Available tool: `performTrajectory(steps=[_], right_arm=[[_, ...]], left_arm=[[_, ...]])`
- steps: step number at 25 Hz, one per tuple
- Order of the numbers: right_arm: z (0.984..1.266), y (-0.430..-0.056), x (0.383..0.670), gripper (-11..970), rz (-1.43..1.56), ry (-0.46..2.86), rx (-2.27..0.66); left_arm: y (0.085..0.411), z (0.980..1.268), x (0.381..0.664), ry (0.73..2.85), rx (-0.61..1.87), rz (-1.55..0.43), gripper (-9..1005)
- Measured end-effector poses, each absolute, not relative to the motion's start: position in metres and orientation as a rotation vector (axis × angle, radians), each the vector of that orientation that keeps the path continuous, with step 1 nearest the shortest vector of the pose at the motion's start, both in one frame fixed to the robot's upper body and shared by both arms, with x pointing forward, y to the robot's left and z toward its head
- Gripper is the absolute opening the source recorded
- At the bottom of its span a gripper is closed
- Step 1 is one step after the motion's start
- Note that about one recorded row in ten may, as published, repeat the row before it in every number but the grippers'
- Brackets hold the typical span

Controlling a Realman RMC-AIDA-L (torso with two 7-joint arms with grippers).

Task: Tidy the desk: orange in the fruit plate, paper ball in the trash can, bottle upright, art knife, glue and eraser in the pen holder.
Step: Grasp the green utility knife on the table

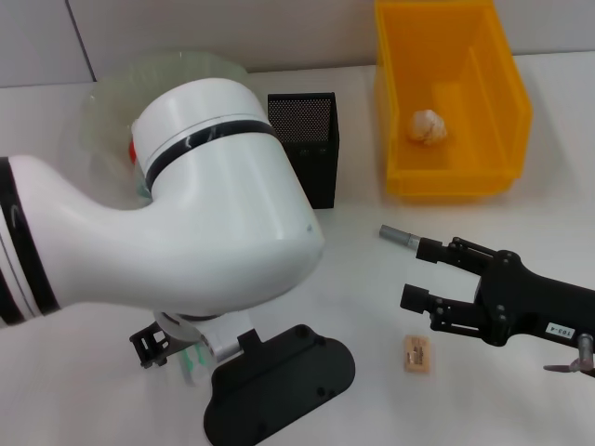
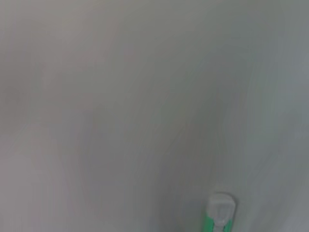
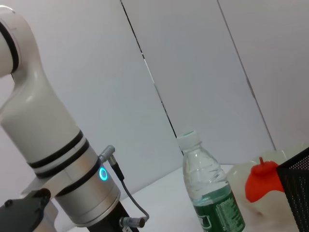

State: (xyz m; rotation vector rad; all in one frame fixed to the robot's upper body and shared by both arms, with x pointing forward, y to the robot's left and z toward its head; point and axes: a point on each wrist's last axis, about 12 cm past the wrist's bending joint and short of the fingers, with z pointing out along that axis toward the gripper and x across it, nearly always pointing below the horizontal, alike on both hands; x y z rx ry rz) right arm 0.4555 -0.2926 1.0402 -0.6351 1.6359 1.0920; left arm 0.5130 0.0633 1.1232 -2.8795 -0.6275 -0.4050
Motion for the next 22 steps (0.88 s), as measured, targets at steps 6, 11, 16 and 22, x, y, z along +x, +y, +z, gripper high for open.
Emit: performTrajectory(steps=[6, 11, 16, 22], right_arm=[[1.0407, -0.2928, 0.4557, 831, 1.093, 1.635, -0.636], [1.0408, -0.2928, 0.4557, 831, 1.094, 1.635, -0.636], [1.0409, -0.2928, 0.4558, 831, 1.094, 1.634, -0.635], [1.041, -0.2928, 0.4556, 831, 1.096, 1.634, -0.634]], left_arm=[[0.0611, 1.1237, 0.5121, -0.62, -2.885, -0.404, 535], [0.0603, 1.1241, 0.5112, -0.606, -2.891, -0.396, 525], [0.0602, 1.1245, 0.5097, -0.584, -2.89, -0.391, 515], [0.0577, 1.127, 0.5099, -0.591, -2.905, -0.401, 413]])
